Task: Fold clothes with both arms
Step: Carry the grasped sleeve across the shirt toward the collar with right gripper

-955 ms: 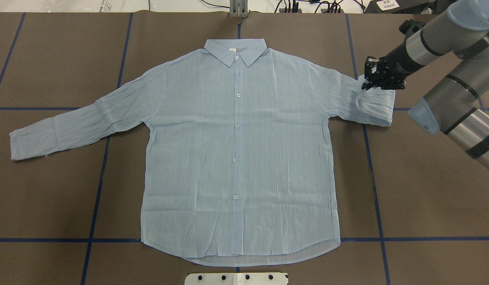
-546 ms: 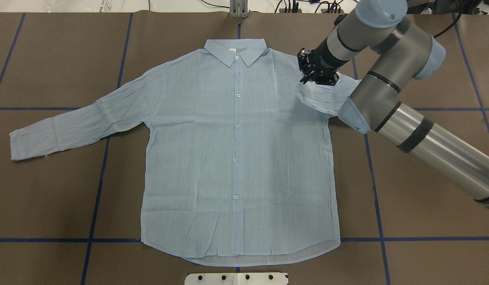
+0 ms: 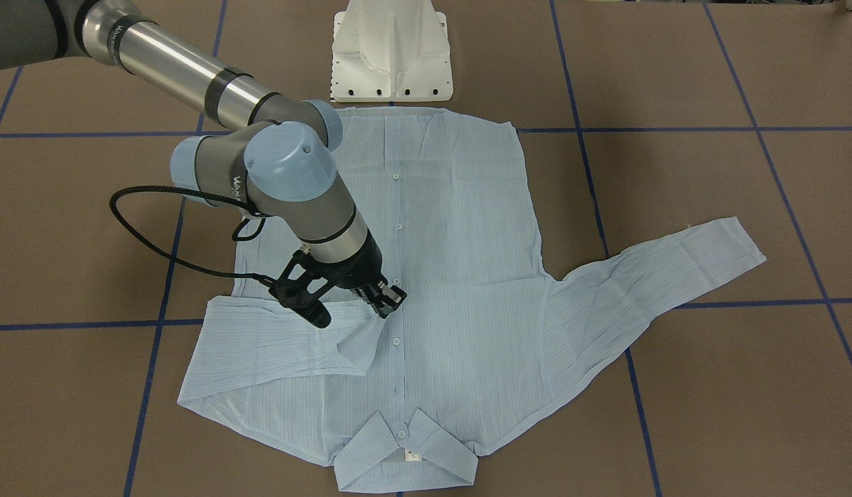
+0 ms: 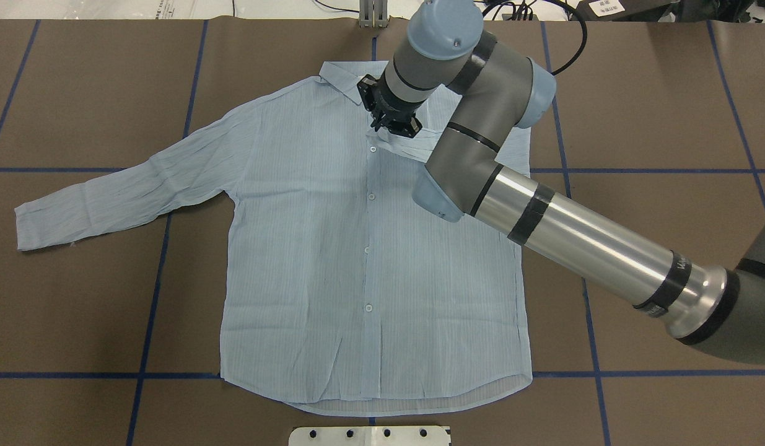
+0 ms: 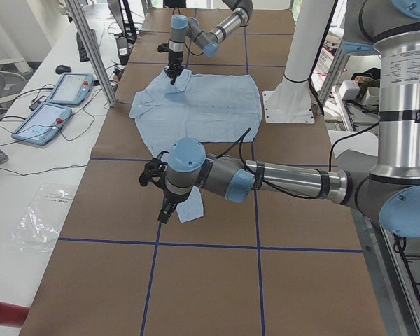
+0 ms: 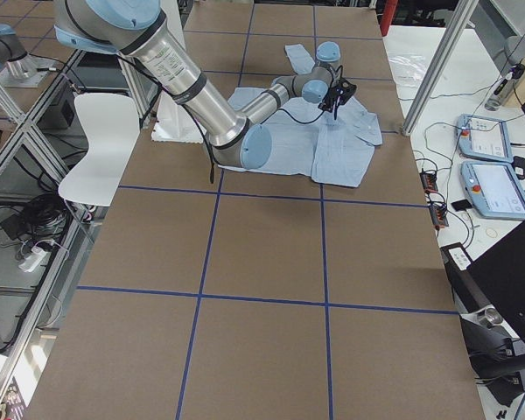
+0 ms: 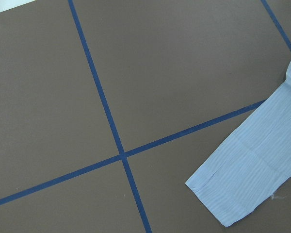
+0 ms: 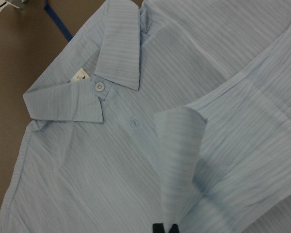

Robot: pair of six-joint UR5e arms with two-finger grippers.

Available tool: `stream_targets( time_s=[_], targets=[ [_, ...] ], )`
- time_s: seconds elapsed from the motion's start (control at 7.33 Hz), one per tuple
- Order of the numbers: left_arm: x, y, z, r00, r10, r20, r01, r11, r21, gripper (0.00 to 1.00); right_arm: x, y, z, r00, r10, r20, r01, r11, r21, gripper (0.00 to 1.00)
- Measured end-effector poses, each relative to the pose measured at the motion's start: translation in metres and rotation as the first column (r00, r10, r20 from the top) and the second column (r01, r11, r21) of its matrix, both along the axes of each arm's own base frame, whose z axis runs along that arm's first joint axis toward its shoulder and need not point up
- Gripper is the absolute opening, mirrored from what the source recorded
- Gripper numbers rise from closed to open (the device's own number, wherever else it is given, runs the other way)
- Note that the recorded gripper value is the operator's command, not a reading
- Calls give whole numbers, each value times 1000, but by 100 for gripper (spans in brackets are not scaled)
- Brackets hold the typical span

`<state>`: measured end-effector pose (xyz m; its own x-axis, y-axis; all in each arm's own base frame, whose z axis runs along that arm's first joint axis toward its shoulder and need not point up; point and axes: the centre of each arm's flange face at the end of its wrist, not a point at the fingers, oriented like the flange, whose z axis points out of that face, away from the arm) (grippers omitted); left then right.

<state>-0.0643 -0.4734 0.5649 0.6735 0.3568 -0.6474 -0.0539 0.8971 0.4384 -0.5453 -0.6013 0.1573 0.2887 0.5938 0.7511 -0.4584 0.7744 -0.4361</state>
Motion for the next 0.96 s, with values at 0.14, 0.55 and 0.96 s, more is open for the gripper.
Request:
stream_targets(
  time_s=[0.14,0.55,0.96],
  targets=[
    [0,1,-2,1000,0,0,0,1000,4,100,-15,3,-17,1000,4,1,-4,1000,5,0],
    [0,3,-6,1000,0,0,0,1000,8,100,-37,12,-30,1000,22,4,-22,1000,4,1],
    [1,4,-5,1000,1,-1,-1,1000,6,100,-46,14,-30,1000,25,11,-25,1000,13,34]
  ],
)
